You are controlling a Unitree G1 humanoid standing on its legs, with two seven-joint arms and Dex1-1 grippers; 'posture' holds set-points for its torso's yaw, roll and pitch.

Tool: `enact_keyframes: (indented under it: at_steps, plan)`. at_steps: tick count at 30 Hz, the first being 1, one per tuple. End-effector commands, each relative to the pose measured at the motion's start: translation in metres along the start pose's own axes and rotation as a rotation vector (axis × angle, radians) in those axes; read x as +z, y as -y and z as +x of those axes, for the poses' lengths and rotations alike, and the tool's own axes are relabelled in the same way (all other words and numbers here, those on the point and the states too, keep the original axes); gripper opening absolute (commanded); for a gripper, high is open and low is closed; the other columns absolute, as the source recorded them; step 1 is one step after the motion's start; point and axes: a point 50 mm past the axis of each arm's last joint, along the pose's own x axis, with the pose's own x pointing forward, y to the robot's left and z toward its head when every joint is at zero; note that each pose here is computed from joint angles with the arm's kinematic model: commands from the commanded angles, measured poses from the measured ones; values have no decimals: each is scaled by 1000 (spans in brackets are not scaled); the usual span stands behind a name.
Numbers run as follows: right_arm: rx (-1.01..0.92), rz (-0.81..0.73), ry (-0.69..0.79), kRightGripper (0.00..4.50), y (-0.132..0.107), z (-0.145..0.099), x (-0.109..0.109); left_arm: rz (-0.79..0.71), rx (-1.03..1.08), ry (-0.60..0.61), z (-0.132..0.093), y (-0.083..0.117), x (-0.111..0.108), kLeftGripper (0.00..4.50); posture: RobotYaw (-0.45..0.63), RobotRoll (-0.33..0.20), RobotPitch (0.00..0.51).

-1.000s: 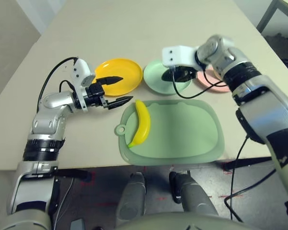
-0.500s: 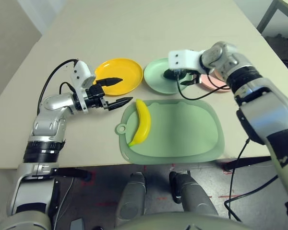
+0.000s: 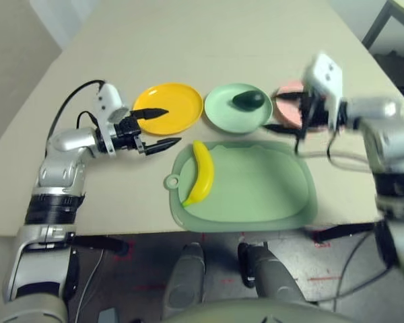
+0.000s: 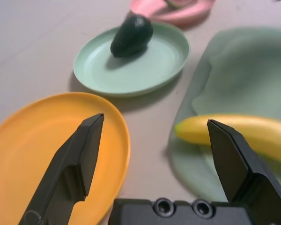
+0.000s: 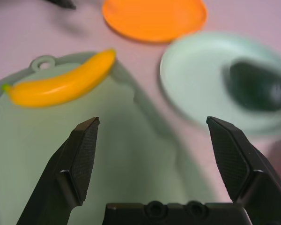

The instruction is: Place the fruits into color-matched plates.

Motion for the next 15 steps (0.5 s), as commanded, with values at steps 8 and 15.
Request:
enact_keyframes:
  at_steps: [8,15]
  plan:
    - [72,-35,173,4486,-46,-17,-38,387,-398,-134,4,-2,22,4500,24,0,184]
    - [72,-82,225,4486,-46,-19,-41,711,-689,-73,48,12,53,4500,35,0,182]
